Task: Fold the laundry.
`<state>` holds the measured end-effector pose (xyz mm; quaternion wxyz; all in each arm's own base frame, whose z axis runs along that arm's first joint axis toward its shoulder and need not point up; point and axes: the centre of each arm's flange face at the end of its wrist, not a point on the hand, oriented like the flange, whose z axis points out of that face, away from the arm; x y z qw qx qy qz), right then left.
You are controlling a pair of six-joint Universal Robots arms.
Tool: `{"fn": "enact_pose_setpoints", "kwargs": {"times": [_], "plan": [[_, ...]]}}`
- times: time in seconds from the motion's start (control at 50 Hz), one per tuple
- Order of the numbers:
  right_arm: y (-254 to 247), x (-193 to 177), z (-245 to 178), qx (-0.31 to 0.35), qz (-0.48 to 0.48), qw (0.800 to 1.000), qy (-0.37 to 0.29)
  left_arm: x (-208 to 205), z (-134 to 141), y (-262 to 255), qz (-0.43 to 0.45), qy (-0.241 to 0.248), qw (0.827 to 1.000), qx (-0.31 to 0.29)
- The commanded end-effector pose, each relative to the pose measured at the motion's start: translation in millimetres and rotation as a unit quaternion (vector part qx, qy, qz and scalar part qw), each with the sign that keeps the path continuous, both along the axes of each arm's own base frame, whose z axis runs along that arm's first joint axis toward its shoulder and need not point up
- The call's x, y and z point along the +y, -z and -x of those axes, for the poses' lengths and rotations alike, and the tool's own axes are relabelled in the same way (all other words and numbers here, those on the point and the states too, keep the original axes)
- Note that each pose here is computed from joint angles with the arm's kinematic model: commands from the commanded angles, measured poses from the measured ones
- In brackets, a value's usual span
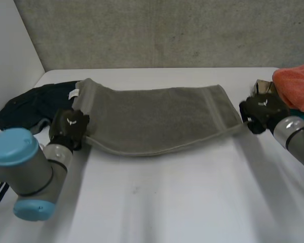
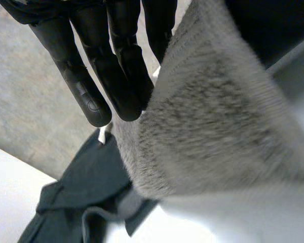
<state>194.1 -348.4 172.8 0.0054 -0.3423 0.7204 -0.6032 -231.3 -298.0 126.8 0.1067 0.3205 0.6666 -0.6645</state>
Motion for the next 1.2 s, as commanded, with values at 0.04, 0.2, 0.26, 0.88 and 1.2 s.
{"fn": "enact_pose_setpoints", "kwargs": {"times": [0.04, 0.2, 0.26, 0.88, 1.2], "plan": [[6.7, -5.5, 20.2, -0.001, -0.016, 1.000, 0.017, -9.6, -19.3, 1.1, 0.038, -0.027, 0.999, 0.002], [8.7, 1.1, 17.5, -0.002, -0.026, 1.000, 0.010, -13.9, -42.0, 4.7, 0.023, -0.049, 0.999, -0.002], [11.2, 5.6, 13.8, 0.001, -0.033, 0.999, 0.003, -11.0, -48.1, 6.3, 0.014, -0.048, 0.999, -0.001], [-29.4, 109.4, 66.5, 0.237, -0.215, 0.935, -0.153, 124.9, -65.1, -64.9, -0.244, 0.088, 0.961, -0.100], [-8.6, -19.2, 28.0, 0.120, 0.001, 0.993, -0.005, -24.4, -13.2, -51.4, -0.043, 0.024, 0.996, -0.068]]}}
